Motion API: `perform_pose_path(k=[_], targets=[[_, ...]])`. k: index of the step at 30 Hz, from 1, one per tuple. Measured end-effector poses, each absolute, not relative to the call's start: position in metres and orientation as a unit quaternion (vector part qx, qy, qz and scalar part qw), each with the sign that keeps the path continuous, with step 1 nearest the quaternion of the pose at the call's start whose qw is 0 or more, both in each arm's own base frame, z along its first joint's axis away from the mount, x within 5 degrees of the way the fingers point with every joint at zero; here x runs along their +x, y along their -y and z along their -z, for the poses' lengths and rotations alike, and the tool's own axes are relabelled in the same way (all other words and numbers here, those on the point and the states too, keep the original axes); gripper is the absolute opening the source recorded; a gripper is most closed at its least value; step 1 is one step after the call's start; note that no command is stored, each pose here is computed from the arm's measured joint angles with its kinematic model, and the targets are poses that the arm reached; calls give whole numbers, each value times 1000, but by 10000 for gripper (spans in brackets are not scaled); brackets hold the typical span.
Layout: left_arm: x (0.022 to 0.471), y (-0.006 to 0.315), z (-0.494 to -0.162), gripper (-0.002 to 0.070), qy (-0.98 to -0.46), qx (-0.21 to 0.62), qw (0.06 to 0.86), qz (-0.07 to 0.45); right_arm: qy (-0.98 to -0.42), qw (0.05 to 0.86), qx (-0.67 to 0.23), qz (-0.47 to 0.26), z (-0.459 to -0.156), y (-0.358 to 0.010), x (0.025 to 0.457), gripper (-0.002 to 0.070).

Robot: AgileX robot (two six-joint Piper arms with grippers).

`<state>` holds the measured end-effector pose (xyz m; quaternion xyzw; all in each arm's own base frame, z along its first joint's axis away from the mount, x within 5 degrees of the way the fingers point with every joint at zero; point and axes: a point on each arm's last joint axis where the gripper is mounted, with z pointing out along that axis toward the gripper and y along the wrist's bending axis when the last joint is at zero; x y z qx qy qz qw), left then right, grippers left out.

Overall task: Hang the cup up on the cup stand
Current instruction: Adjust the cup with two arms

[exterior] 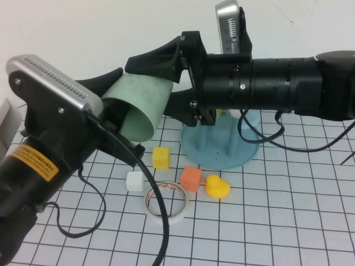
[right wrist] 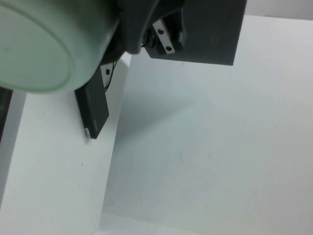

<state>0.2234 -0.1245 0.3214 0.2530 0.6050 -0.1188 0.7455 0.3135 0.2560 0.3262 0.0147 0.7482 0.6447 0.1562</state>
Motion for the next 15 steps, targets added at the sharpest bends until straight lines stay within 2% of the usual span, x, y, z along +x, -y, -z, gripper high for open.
perform_pose_path(k=[3,6,11,15], targets=[[223,125,-320,357,-608,263,740,115,-746,175,-4,-643,-330,-256,315,591],[222,124,-317,455,-626,269,724,109,-741,203,-24,-639,-335,-252,319,591],[208,114,-325,492,-651,273,702,97,-738,259,-48,-622,-339,-234,333,591],[188,101,-332,468,-682,273,673,85,-736,304,-67,-601,-339,-219,343,591]])
